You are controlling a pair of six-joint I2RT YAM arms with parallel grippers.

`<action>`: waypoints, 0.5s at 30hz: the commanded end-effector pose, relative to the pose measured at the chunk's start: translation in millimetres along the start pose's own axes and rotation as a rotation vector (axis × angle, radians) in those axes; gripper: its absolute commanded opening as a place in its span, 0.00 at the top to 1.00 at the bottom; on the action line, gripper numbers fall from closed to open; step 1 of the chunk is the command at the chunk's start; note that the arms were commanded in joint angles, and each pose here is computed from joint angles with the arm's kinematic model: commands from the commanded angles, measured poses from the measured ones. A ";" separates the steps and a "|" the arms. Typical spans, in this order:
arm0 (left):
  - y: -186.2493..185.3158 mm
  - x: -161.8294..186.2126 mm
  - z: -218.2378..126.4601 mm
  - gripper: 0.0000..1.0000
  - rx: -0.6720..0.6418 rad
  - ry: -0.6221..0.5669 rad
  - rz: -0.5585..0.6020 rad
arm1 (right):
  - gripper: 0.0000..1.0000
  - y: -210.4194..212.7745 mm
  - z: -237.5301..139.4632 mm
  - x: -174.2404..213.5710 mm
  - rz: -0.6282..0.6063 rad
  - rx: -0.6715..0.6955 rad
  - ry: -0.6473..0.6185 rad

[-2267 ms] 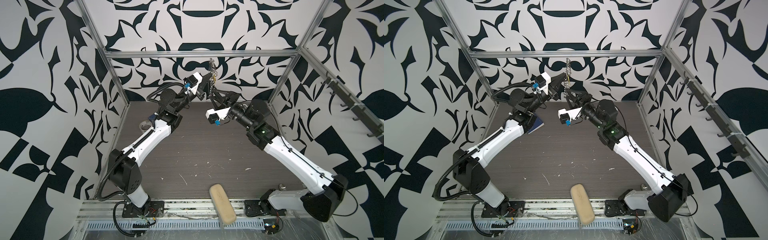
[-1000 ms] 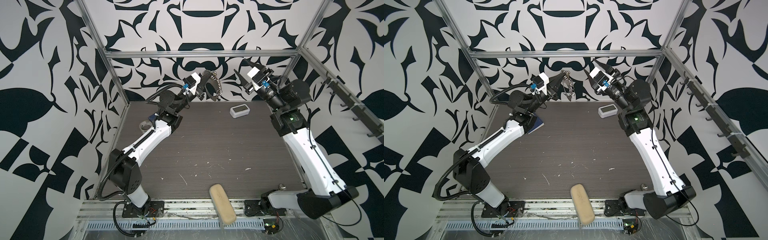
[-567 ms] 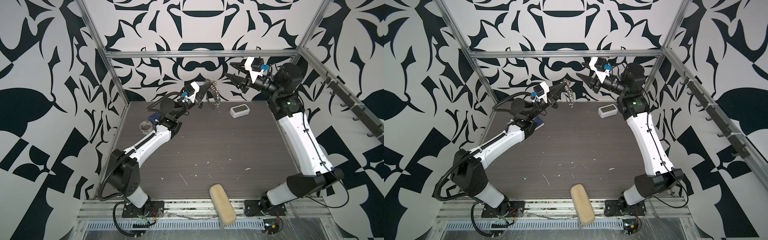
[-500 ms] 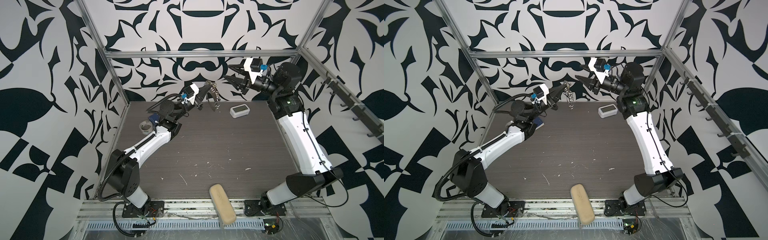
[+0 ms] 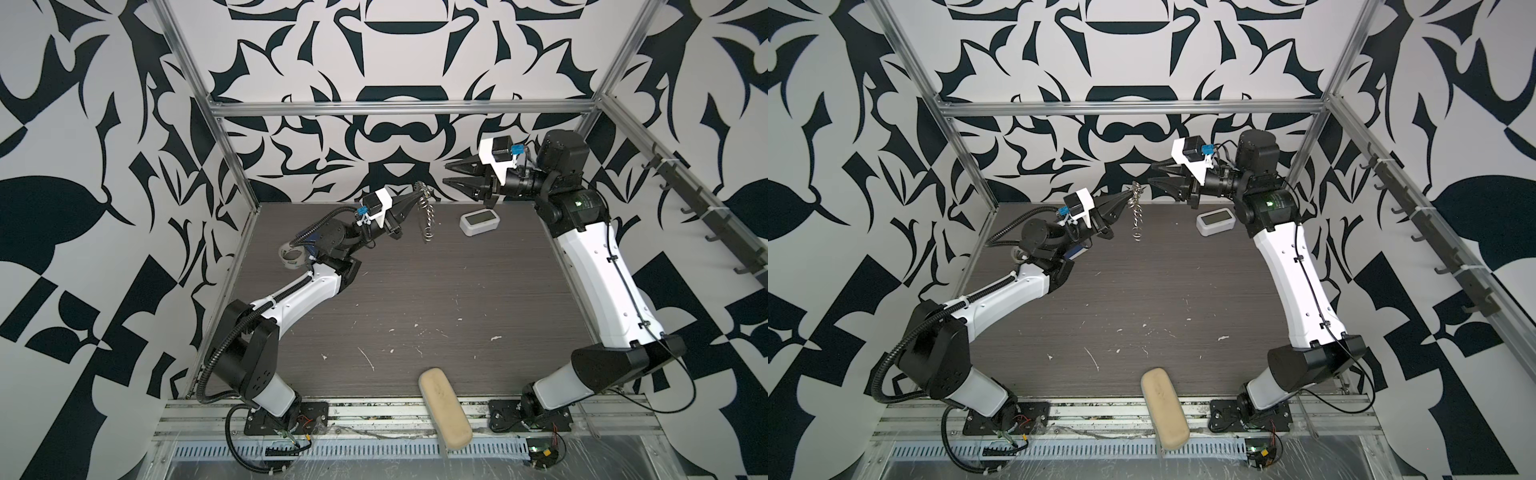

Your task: Remove the keys from the keyring

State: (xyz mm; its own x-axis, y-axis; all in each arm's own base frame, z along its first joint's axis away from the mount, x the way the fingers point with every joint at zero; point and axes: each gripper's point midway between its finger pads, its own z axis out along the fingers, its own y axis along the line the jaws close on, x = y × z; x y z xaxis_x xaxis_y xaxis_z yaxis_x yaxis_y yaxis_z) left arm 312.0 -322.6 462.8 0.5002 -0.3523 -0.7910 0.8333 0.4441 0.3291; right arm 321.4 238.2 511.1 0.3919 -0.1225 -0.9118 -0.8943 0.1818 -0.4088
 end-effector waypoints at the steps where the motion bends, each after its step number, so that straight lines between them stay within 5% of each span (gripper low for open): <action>1: -5.8 -39.8 -4.4 1.00 0.024 -0.105 0.036 | 0.66 12.2 -4.1 -3.2 -0.029 -0.039 -0.004; 15: -12.7 -31.6 -6.5 1.00 0.057 -0.067 0.015 | 0.69 19.0 8.9 8.4 0.015 -0.092 0.002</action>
State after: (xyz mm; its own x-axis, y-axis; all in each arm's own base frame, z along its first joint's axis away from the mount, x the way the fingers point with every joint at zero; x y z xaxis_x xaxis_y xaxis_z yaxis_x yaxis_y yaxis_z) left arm 300.1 -322.4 462.2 0.4947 -0.3662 -0.7881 0.8478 0.4027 0.3450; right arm 319.4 244.8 490.1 0.3549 -0.1403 -0.9243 -0.9197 0.1253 -0.3721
